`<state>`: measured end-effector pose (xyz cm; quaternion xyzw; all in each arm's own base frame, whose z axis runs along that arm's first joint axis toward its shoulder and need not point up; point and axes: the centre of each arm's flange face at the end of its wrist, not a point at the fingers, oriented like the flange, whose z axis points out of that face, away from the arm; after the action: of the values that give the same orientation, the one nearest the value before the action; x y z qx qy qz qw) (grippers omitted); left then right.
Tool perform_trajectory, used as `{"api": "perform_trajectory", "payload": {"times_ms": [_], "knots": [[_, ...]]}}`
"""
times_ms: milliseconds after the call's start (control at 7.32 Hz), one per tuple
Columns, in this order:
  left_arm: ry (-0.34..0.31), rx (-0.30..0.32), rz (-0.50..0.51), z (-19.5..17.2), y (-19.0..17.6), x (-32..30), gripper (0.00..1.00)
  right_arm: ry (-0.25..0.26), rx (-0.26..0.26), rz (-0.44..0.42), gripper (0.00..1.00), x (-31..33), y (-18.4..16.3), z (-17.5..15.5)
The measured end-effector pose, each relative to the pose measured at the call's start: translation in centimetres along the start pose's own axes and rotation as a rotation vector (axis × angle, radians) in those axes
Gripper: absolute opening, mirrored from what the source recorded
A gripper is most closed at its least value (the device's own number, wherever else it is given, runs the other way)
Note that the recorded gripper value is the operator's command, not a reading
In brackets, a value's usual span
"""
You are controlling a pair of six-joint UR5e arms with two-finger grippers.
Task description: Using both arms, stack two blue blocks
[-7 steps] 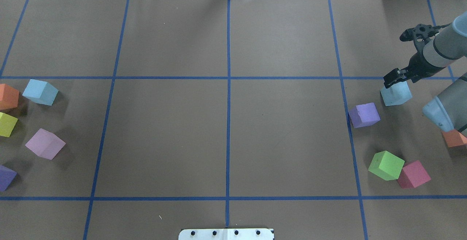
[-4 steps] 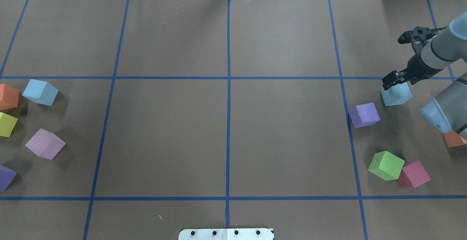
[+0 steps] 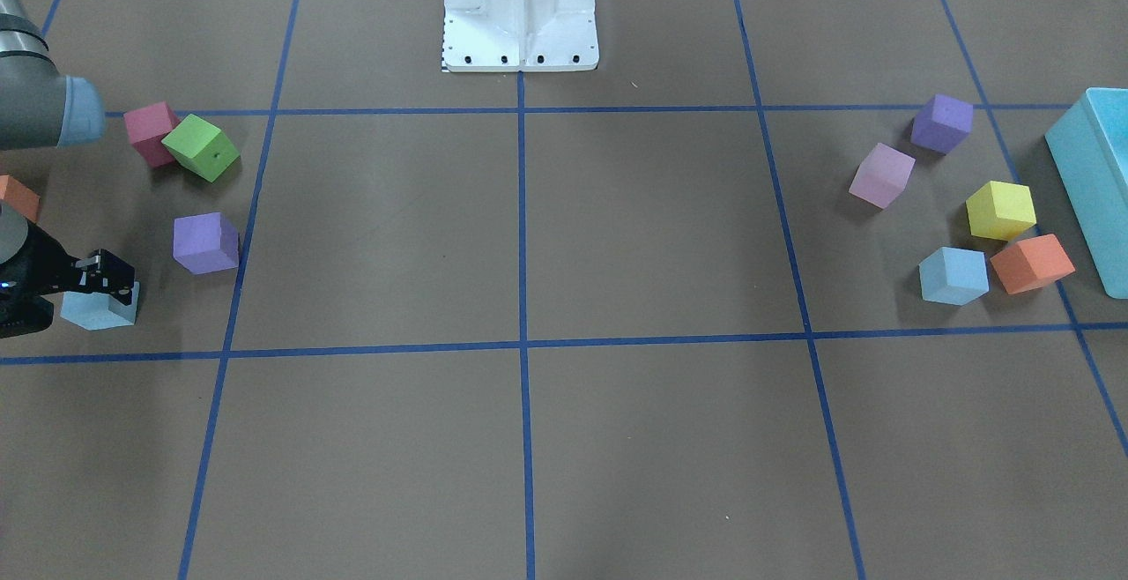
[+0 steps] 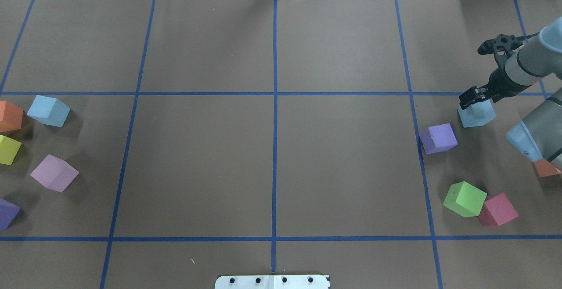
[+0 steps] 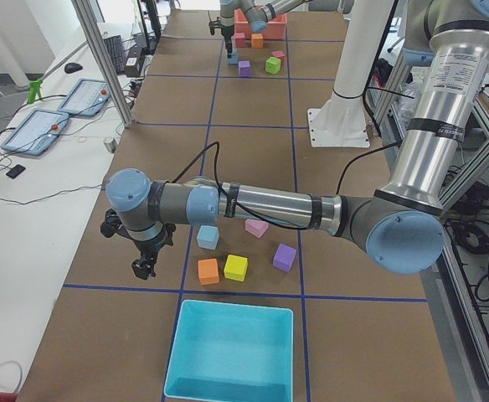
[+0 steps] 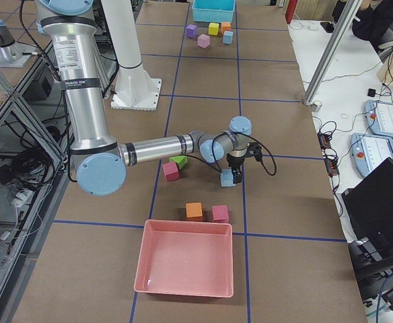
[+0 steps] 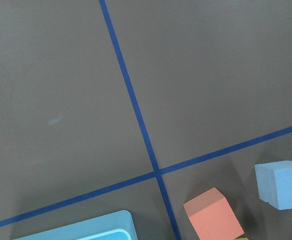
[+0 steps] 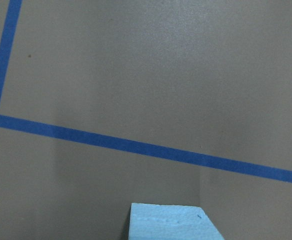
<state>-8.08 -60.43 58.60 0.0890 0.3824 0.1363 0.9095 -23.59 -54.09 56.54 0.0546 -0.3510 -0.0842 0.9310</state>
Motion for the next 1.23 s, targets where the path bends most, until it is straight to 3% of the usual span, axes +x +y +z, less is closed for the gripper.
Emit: {"api": "perform_trajectory", "payload": {"times_ms": [410,547,820,1230], "knots": [[0.0,0.0,0.0,0.0,0.0,0.0,0.98,0.0,-0.01,0.001,1.0,0.3,0.3,1.1],[0.001,0.0,0.0,0.0,0.0,0.0,0.98,-0.001,-0.014,0.003,0.96,0.1,0.4,1.3],[0.0,0.0,0.0,0.0,0.0,0.0,0.98,-0.005,-0.018,0.002,0.71,-0.5,0.5,1.6],[0.0,-0.001,-0.001,0.0,0.0,0.0,0.98,-0.009,-0.022,-0.009,0.63,-1.3,0.5,1.9]]}}
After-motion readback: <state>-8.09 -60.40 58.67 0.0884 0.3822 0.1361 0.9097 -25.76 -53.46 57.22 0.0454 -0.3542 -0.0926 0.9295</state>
